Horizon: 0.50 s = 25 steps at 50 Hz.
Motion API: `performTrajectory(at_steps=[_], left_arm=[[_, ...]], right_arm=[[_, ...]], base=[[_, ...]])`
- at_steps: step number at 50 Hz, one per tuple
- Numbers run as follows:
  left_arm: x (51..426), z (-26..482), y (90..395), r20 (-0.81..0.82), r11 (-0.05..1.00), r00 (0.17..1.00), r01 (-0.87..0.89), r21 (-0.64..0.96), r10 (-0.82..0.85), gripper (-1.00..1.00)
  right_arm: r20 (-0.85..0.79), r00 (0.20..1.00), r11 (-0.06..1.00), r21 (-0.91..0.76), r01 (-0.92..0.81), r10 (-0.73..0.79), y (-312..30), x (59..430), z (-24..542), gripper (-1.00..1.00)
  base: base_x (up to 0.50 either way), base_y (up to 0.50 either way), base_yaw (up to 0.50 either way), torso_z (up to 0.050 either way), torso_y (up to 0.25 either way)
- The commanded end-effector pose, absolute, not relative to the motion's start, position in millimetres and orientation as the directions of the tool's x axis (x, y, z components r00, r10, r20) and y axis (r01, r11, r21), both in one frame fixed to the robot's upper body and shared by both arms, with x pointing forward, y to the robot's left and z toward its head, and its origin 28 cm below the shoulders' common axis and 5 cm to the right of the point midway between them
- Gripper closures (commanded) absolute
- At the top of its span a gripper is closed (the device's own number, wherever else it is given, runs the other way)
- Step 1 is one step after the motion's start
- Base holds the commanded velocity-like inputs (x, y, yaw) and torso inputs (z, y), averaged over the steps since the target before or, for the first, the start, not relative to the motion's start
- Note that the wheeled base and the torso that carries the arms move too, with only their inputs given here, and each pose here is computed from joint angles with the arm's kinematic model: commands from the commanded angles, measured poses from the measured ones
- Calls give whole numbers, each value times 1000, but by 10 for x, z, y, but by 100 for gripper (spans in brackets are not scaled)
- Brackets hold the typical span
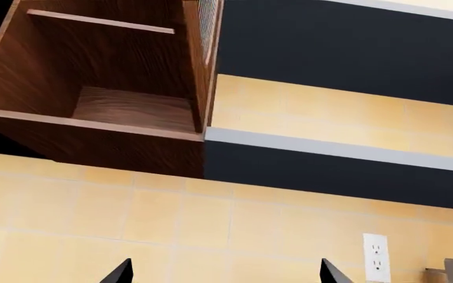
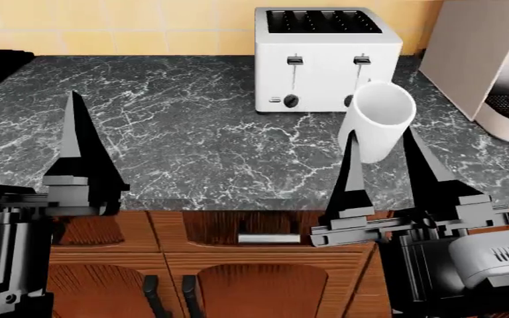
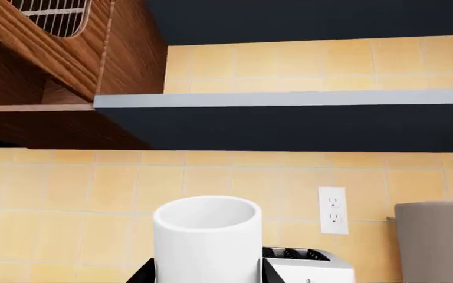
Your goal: Pick the mug from the cabinet, place it under the coffee machine dispenser, and press the start button.
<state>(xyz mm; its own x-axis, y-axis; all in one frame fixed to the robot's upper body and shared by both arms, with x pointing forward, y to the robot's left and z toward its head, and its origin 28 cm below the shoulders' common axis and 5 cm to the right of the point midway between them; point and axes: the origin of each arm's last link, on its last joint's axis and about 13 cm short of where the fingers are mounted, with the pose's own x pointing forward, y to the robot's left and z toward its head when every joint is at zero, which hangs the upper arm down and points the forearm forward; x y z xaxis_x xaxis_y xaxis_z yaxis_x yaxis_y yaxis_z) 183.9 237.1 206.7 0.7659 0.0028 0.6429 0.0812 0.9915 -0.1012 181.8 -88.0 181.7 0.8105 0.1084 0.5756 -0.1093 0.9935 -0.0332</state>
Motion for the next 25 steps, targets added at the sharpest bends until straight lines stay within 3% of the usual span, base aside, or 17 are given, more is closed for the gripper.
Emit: performTrajectory(at_steps=[1,25], left_arm=[[1842,2069,2372,640,991,768,82,-104,3,-100],[1843,2072,2375,635,990,773,86,-109,3,-100]], right_arm=[[593,798,994,-45,-98,105,-889,1819,1838,100],[597,796,995,-42,-95,102,-901,1813,1847,100]], base=[[0,-500,0,0,0],[0,-500,0,0,0]])
